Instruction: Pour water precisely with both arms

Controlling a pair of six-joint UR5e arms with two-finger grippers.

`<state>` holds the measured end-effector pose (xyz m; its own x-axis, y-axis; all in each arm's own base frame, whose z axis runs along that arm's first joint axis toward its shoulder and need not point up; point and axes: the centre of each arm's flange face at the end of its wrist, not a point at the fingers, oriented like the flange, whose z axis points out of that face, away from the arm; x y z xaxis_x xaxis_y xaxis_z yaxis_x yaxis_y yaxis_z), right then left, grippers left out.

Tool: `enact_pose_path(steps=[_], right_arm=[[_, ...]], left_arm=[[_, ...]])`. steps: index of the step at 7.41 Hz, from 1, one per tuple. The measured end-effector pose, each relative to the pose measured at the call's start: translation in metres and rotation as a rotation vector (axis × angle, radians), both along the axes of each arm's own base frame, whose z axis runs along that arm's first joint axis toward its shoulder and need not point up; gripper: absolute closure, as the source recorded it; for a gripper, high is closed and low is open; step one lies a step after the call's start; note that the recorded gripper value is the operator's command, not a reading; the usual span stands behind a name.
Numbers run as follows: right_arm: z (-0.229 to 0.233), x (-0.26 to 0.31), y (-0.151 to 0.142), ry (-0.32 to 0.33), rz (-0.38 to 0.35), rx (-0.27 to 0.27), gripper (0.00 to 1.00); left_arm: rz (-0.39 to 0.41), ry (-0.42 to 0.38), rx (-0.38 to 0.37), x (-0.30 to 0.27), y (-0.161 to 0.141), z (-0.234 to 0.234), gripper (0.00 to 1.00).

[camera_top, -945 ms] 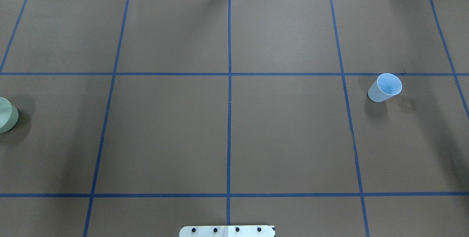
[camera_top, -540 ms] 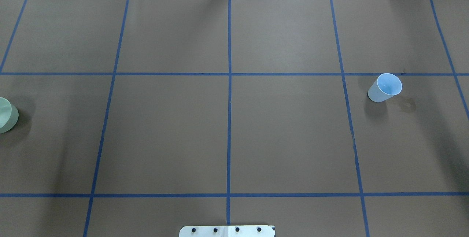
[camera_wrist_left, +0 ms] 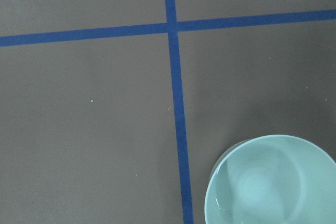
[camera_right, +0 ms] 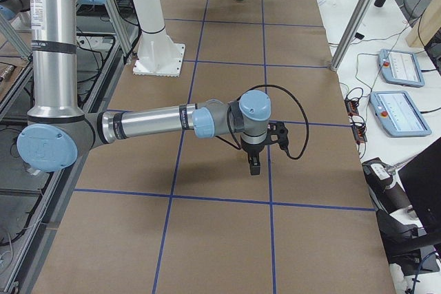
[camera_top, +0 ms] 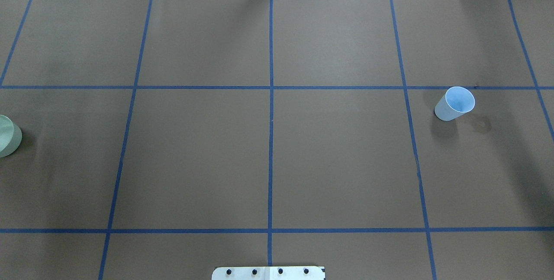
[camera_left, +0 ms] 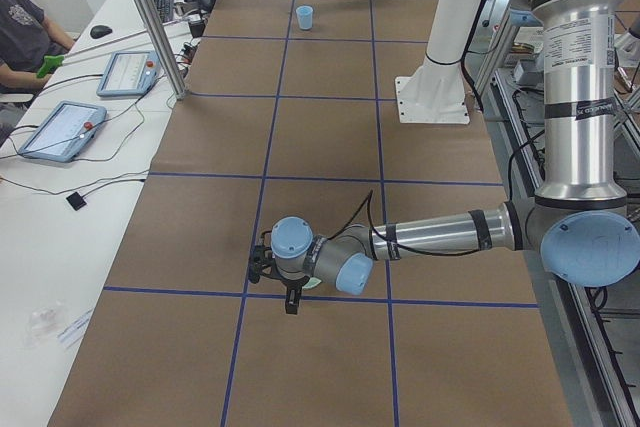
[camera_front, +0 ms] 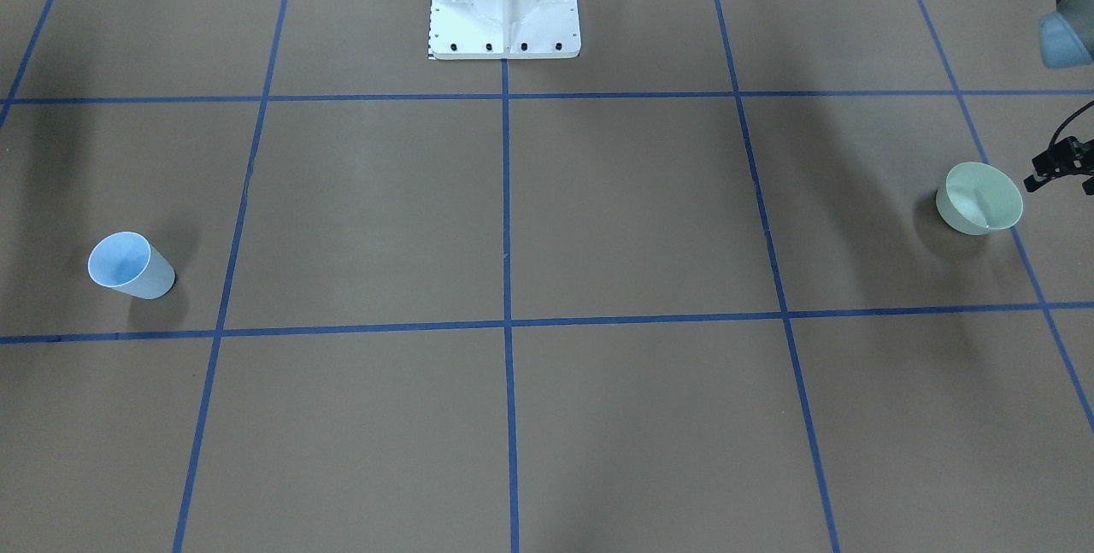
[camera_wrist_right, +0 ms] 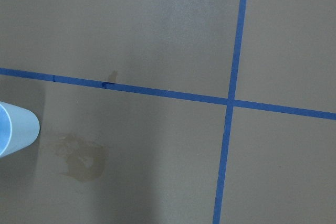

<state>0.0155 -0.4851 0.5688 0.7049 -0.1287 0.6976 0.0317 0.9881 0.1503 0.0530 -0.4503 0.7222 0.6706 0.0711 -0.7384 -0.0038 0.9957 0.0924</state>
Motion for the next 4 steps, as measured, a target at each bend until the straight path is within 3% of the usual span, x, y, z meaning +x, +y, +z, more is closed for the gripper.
enact_pose_path(steps=[4], right_arm=[[-0.003, 0.000, 0.000, -0.004, 0.000, 0.005, 0.01]], left_arm=[[0.010, 0.015, -0.007, 0.023, 0.008, 0.015, 0.10]])
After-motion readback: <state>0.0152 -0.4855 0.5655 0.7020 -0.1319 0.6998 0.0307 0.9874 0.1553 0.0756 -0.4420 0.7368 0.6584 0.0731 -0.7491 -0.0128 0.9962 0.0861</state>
